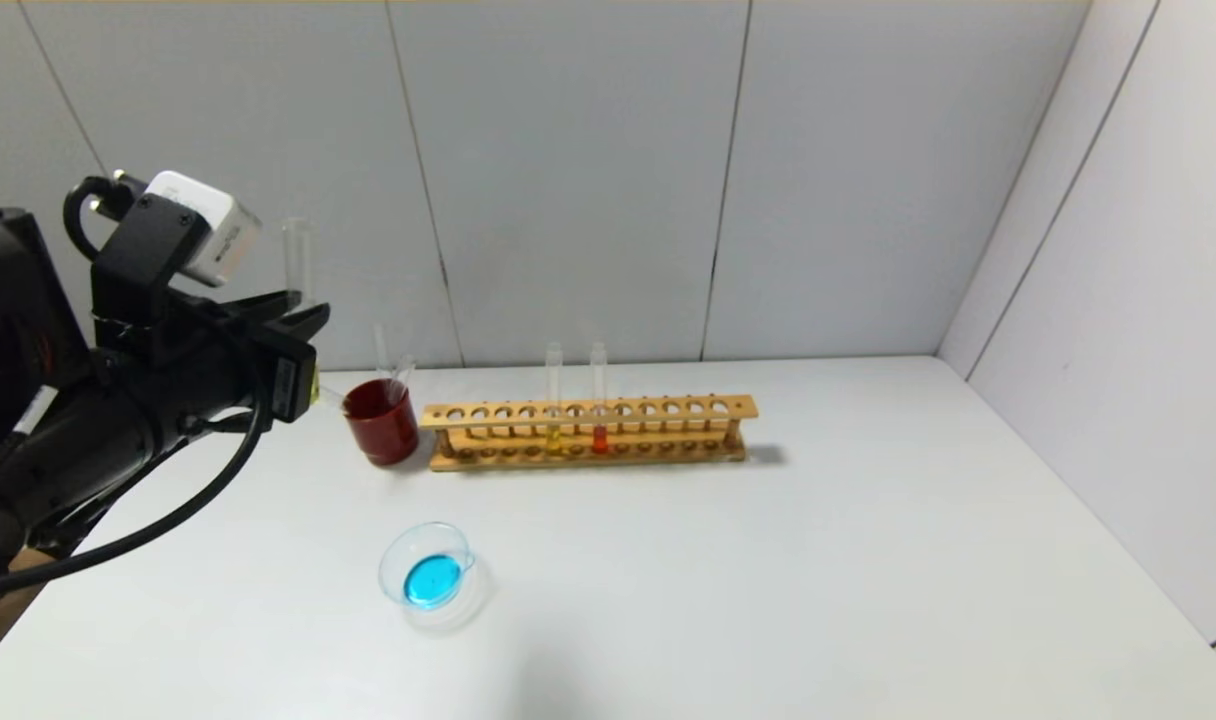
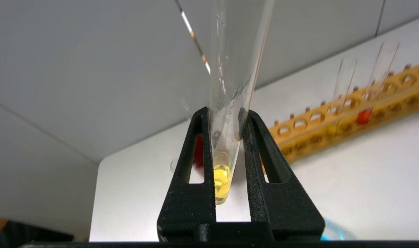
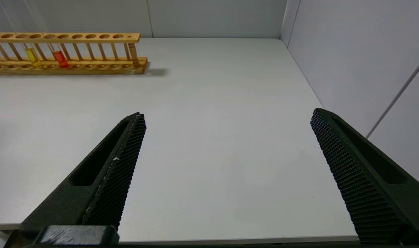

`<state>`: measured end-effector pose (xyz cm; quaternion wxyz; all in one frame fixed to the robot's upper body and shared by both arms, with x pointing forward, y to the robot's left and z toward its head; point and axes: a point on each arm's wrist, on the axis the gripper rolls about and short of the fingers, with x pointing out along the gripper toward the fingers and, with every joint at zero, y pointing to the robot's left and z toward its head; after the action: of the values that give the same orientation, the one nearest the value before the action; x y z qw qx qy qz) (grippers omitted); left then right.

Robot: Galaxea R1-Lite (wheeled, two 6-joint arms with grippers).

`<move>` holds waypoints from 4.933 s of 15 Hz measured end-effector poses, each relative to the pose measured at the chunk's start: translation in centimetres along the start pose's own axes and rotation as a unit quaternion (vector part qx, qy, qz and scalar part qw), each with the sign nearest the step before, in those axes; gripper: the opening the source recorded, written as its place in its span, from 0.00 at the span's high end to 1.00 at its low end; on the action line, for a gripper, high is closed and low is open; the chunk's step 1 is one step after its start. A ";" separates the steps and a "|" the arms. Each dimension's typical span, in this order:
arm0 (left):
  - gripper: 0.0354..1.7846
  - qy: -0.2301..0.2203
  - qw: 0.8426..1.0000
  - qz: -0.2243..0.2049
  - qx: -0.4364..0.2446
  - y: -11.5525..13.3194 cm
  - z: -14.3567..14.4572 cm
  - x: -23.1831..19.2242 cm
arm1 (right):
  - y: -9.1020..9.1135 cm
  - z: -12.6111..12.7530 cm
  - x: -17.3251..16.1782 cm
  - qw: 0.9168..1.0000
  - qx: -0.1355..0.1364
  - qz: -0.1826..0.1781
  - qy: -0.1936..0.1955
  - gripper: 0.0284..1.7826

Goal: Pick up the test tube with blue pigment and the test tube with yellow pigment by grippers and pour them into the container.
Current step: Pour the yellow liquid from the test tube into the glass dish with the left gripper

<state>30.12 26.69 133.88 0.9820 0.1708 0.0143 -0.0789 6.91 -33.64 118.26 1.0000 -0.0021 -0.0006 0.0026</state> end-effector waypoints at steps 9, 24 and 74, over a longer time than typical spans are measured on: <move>0.85 0.046 0.996 -0.004 0.077 -1.1 -6.5 -3.2 | 0.0 0.0 0.0 1.000 0.000 0.000 0.000 0.02; 0.85 0.063 0.954 -0.119 0.269 -2.3 -9.8 -0.4 | 0.0 0.0 0.0 1.000 0.000 0.000 0.000 0.02; 0.85 -0.128 0.835 -0.216 0.490 -0.8 -16.0 3.3 | 0.0 0.0 0.0 1.000 0.000 0.000 0.000 0.02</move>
<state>33.24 30.87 118.40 0.7210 0.6103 -0.1154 -0.3073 6.91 -33.64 118.26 1.0000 -0.0021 -0.0006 0.0028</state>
